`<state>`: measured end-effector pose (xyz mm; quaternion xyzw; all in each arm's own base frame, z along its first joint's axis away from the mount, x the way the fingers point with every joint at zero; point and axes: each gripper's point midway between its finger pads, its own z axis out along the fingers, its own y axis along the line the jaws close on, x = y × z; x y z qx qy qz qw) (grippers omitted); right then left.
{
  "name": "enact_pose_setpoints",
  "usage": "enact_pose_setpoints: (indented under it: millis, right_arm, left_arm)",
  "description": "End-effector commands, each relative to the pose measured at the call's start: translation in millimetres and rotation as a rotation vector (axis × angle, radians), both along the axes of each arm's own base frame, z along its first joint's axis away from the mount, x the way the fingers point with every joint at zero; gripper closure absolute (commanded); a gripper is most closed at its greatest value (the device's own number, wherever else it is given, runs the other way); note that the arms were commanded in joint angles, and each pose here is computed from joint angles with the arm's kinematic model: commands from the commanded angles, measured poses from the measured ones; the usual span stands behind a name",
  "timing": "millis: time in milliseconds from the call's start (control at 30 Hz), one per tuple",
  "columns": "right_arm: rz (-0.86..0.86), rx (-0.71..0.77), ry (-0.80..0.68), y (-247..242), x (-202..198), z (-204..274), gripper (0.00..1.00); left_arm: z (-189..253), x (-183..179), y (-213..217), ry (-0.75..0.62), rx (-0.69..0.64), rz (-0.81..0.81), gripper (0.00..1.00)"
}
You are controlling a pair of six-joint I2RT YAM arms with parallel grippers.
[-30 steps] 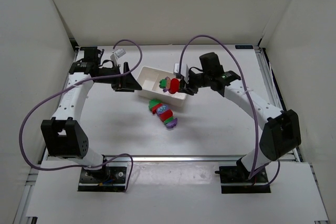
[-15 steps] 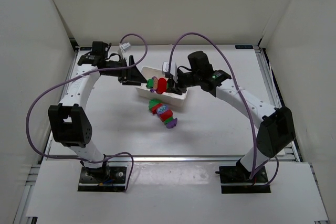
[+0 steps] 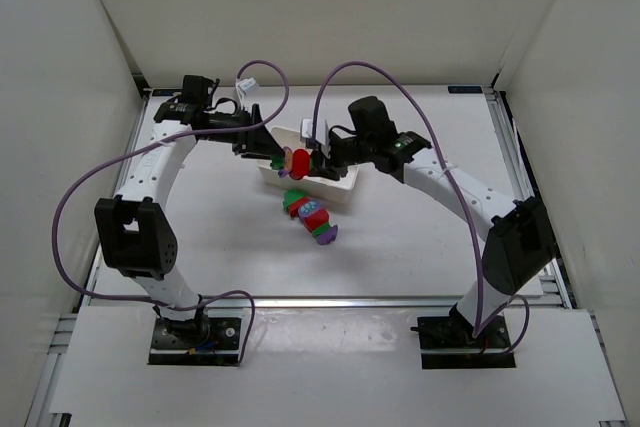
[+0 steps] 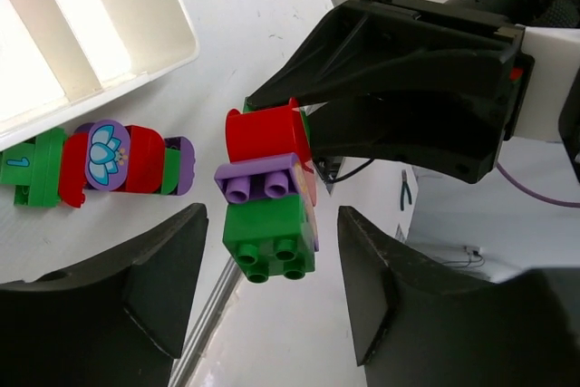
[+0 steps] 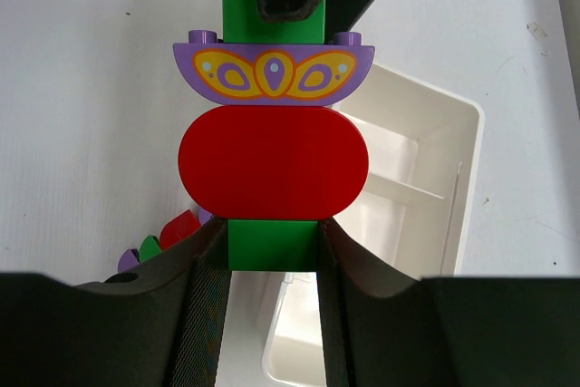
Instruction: Sort the legos into containers by color
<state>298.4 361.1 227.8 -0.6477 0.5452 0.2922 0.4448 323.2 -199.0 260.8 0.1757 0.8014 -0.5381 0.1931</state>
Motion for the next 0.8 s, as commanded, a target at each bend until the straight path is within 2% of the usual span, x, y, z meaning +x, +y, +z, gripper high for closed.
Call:
enact_pose_setpoints:
  millis: [0, 100, 133, 200, 233, 333, 433, 533, 767]
  right_arm:
    - [0.007, 0.067, -0.066, 12, 8, 31, 1.0]
    - [0.004, 0.065, -0.069, 12, 9, 30, 1.0]
    - [-0.001, 0.062, -0.069, 11, 10, 29, 1.0]
    - [-0.007, 0.05, -0.068, 9, 10, 25, 1.0]
    - [-0.017, 0.046, -0.076, 8, 11, 24, 1.0]
    - [-0.035, 0.02, -0.089, 0, 12, 16, 1.0]
    - [-0.045, -0.023, -0.088, -11, 10, -1, 1.0]
    - [-0.06, -0.054, -0.076, -27, 4, -15, 1.0]
    - [-0.092, -0.104, -0.048, -56, -5, -34, 1.0]
  left_arm:
    - [11, -5, -5, -0.029, -0.041, -0.036, 0.32]
    - [9, -7, -5, -0.021, -0.043, -0.038, 0.45]
    - [8, -7, -5, -0.02, -0.041, -0.037, 0.56]
    - [6, -7, -5, -0.018, -0.04, -0.038, 0.64]
    - [7, -8, -4, -0.022, -0.04, -0.039, 0.71]
    - [6, -8, -4, -0.032, -0.034, -0.038, 0.83]
    - [10, -8, -1, -0.059, -0.039, -0.038, 0.86]
    - [18, -3, 10, -0.074, -0.087, -0.022, 0.87]
    - [24, 11, 27, -0.088, -0.099, 0.024, 0.88]
